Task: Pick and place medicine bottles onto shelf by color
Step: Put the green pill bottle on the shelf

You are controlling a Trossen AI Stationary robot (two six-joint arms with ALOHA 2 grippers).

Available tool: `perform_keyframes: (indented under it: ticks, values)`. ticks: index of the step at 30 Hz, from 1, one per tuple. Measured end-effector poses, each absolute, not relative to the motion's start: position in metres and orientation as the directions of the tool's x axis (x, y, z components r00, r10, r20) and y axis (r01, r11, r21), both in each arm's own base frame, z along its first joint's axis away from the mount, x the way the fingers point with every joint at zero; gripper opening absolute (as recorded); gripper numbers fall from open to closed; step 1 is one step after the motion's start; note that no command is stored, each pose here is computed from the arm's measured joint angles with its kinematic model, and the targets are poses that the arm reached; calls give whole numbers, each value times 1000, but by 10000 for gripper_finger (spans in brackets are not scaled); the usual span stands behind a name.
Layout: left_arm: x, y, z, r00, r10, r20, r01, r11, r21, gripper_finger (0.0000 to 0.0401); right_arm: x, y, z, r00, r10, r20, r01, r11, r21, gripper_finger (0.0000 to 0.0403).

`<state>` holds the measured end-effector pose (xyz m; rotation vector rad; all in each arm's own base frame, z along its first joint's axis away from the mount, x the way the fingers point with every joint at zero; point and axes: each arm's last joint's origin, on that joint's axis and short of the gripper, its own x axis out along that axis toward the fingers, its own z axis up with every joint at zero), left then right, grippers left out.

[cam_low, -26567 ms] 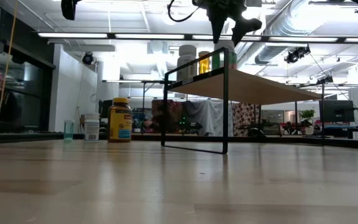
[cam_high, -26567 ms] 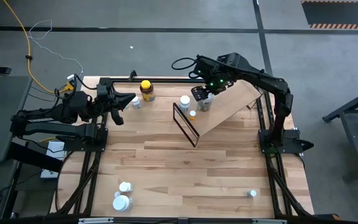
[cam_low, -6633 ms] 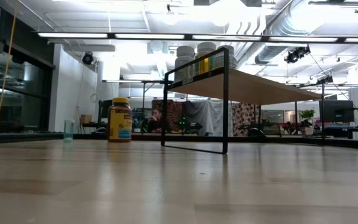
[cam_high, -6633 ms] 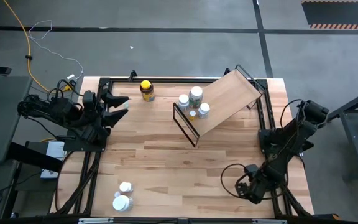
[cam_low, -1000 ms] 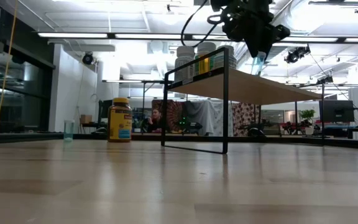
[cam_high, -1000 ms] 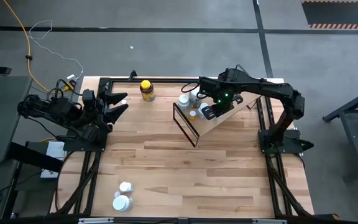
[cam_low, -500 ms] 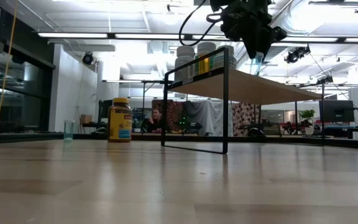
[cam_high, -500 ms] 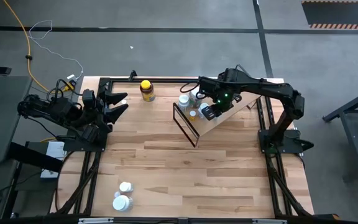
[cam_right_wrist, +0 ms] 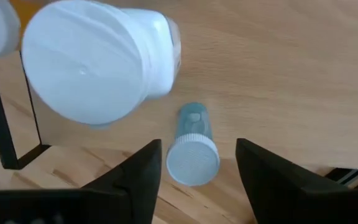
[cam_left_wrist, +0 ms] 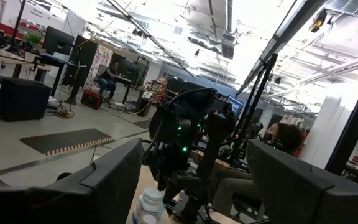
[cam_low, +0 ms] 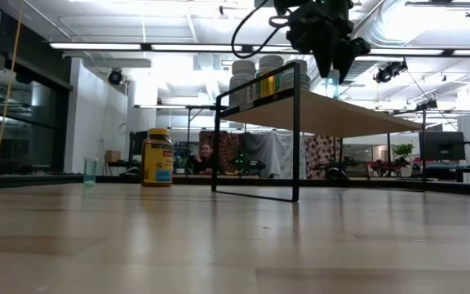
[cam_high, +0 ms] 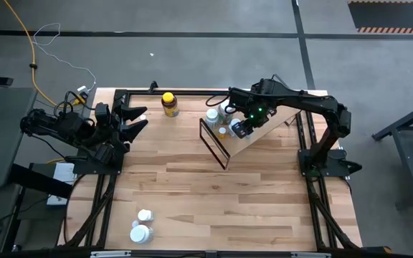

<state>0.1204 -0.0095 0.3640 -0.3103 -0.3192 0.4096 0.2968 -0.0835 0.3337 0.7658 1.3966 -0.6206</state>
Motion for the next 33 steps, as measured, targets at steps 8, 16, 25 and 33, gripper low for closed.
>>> perform_keyframes:
  ticks: [8,16,25,33]
  values:
    - [120,-9,364,869,433,238,-337,872,-355,278,282,-80,351,141,26,-990,722,681,120,200]
    - [120,-9,364,869,433,238,-337,871,-357,278,247,-58,389,243,-175,-954,658,753,30,200]
    - [121,-11,364,891,382,244,-268,878,-397,278,197,-20,359,482,-188,-856,617,766,179,200]
    - [121,-10,364,880,411,239,-292,864,-410,278,186,-1,328,932,-125,-341,303,786,539,199]
